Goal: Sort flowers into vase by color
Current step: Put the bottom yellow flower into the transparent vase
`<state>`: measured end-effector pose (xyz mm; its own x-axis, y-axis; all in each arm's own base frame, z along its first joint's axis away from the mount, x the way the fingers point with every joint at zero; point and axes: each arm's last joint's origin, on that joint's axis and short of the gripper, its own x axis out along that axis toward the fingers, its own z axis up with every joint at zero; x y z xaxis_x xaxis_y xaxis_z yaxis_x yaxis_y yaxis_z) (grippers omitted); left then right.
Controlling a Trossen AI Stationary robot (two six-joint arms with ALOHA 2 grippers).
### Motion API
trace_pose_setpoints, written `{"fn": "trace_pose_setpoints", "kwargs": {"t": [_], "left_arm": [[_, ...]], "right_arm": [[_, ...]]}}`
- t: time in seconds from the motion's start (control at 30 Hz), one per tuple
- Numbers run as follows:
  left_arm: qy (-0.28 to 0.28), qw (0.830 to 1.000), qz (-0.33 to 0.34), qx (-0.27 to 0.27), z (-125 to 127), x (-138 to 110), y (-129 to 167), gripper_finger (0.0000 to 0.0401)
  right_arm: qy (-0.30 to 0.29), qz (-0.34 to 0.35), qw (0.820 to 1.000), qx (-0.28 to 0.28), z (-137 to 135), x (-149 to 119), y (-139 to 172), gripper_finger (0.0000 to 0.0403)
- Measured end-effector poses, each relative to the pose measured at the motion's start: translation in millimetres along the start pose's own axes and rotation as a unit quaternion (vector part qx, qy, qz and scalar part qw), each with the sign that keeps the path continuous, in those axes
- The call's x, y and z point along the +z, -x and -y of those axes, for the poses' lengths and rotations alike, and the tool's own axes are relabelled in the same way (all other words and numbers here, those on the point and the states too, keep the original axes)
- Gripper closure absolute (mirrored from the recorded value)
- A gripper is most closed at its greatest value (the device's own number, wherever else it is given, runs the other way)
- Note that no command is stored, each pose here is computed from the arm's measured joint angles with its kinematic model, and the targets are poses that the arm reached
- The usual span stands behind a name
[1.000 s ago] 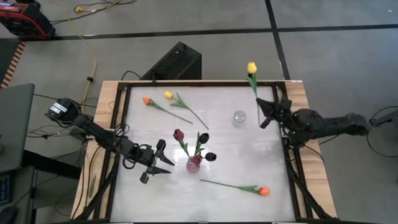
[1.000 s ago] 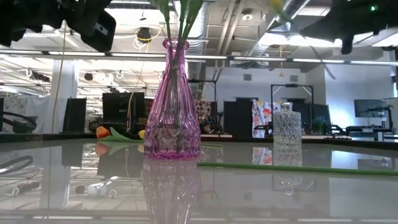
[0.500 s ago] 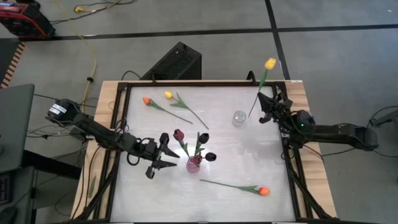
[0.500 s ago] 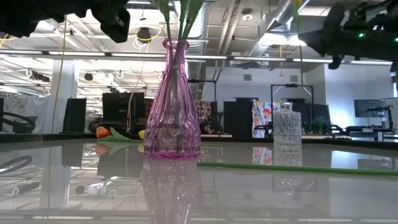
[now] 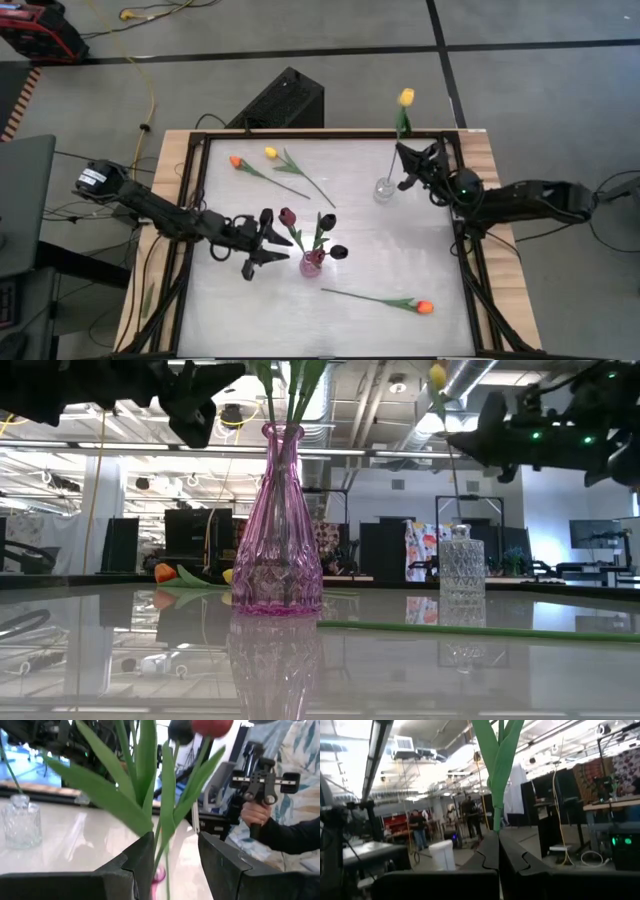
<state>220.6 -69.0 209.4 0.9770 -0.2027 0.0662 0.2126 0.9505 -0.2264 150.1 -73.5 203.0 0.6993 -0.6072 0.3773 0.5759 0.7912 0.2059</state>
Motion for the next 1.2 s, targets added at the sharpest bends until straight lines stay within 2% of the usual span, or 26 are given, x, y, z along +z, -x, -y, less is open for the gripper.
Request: {"fn": "trace_pose_setpoints", "kwargs": {"t": [0.23, 0.4, 0.67, 0.8, 0.97, 1.2], "left_arm": [[-0.001, 0.999, -0.032, 0.006, -1, -6, 0, 0.0260], [0.000, 0.999, -0.051, -0.017, 0, -9, 0, 0.0260], [-0.001, 0.996, -0.081, -0.023, -1, -15, 1, 0.0260], [-0.001, 0.995, -0.093, -0.021, -1, -17, 2, 0.0260], [0.004, 0.994, -0.101, -0.029, -1, -18, 2, 0.0260], [0.020, 0.993, -0.110, -0.044, 1, -19, 2, 0.0260]], "right_arm": [[0.008, -0.024, 1.000, -0.002, 0, -13, -4, 0.0384], [0.031, -0.055, 0.998, 0.003, -2, -22, -4, 0.0383], [0.082, -0.094, 0.991, 0.050, -18, -29, 3, 0.0354], [0.083, -0.130, 0.988, 0.027, -21, -32, 8, 0.0342], [0.073, -0.162, 0.984, 0.013, -19, -30, 13, 0.0307], [0.052, -0.215, 0.975, 0.003, -18, -24, 17, 0.0225]]}}
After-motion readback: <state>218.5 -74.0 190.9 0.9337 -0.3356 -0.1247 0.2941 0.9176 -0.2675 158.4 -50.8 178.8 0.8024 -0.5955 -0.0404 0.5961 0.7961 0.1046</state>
